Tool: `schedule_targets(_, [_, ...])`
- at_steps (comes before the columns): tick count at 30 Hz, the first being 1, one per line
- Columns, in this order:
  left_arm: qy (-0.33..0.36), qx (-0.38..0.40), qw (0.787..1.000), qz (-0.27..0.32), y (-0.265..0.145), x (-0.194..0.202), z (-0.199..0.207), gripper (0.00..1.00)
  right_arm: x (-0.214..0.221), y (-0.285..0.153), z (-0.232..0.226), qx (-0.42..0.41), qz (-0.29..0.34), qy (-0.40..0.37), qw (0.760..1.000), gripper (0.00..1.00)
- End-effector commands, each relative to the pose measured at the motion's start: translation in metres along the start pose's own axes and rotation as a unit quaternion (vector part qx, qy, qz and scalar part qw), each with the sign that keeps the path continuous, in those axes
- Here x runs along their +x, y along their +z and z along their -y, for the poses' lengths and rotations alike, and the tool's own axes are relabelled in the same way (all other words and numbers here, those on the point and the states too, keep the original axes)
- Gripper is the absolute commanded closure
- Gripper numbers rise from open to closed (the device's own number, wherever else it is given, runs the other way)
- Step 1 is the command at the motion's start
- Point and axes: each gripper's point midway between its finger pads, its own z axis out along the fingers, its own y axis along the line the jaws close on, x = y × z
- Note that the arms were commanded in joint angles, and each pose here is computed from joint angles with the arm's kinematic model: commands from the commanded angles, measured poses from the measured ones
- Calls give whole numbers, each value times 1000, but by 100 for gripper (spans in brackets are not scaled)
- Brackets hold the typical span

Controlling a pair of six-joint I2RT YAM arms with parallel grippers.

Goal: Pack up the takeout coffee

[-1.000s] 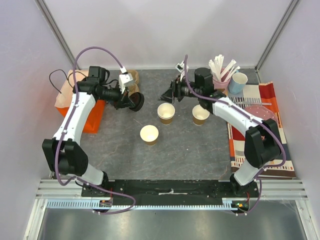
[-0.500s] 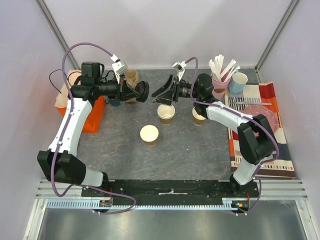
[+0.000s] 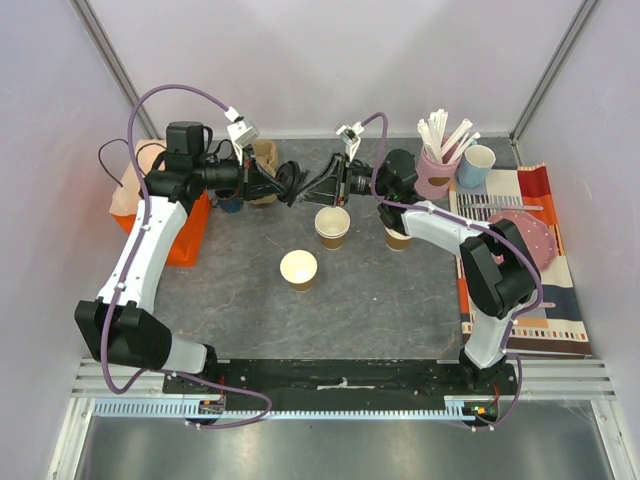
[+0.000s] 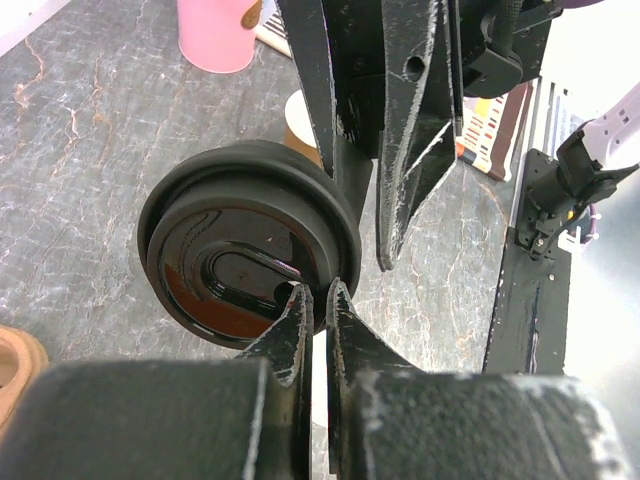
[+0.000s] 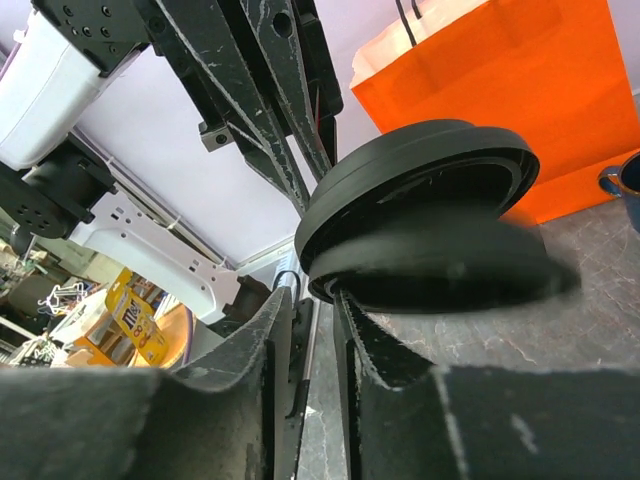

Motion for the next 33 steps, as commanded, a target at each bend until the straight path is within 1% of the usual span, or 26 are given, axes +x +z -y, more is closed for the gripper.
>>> schedule_targets(1, [13,20,1000,18,-1,-12,14,98,-21,7,-15,-26,16,-42,999,70])
schedule_targets(5, [17,24,999,15,1,-10,18,98,-21,8,-12,-24,17,-36,999,70])
schedule_targets(7, [14,25,1000,14,2,-8,18,98,-20,9,-10,-22,16,-36,999,72])
schedule_targets(8, [13,20,1000,12,1,-7,17,98,-18,8,-7,-15,12,-26,999,73])
schedule_targets(9, [10,20,1000,11,2,-5,17,98,-17,8,-4,-11,10,-31,999,77])
schedule_targets(14, [6,22,1000,7,4,0,15,98,-6,4,0,2,-1,-19,1000,85])
schedule_targets(18, [7,22,1000,7,4,1,13,98,3,0,6,19,-13,-16,1000,94])
schedule_targets(21, [8,21,1000,8,4,-2,13,98,9,-4,10,34,-20,-12,999,98])
schedule_targets(25, [16,13,1000,7,3,-2,10,98,19,-14,18,59,-30,1,998,100])
schedule_targets(27, [12,9,1000,0,4,2,8,98,20,-19,20,67,-34,-5,997,100])
schedule_targets(28, [13,6,1000,-3,4,4,6,98,25,-23,24,77,-41,5,996,100])
schedule_targets(30, [12,-1,1000,-15,4,11,4,98,25,-29,28,90,-45,-9,995,100])
schedule_targets(31, [13,-3,1000,-21,4,14,2,98,27,-32,30,101,-50,-2,994,100])
schedule_targets(32, [7,-9,999,-42,6,22,4,98,25,-37,32,107,-50,-15,993,100])
schedule_targets(33, [38,-10,997,-64,9,30,3,98,24,-39,31,111,-52,-16,992,100])
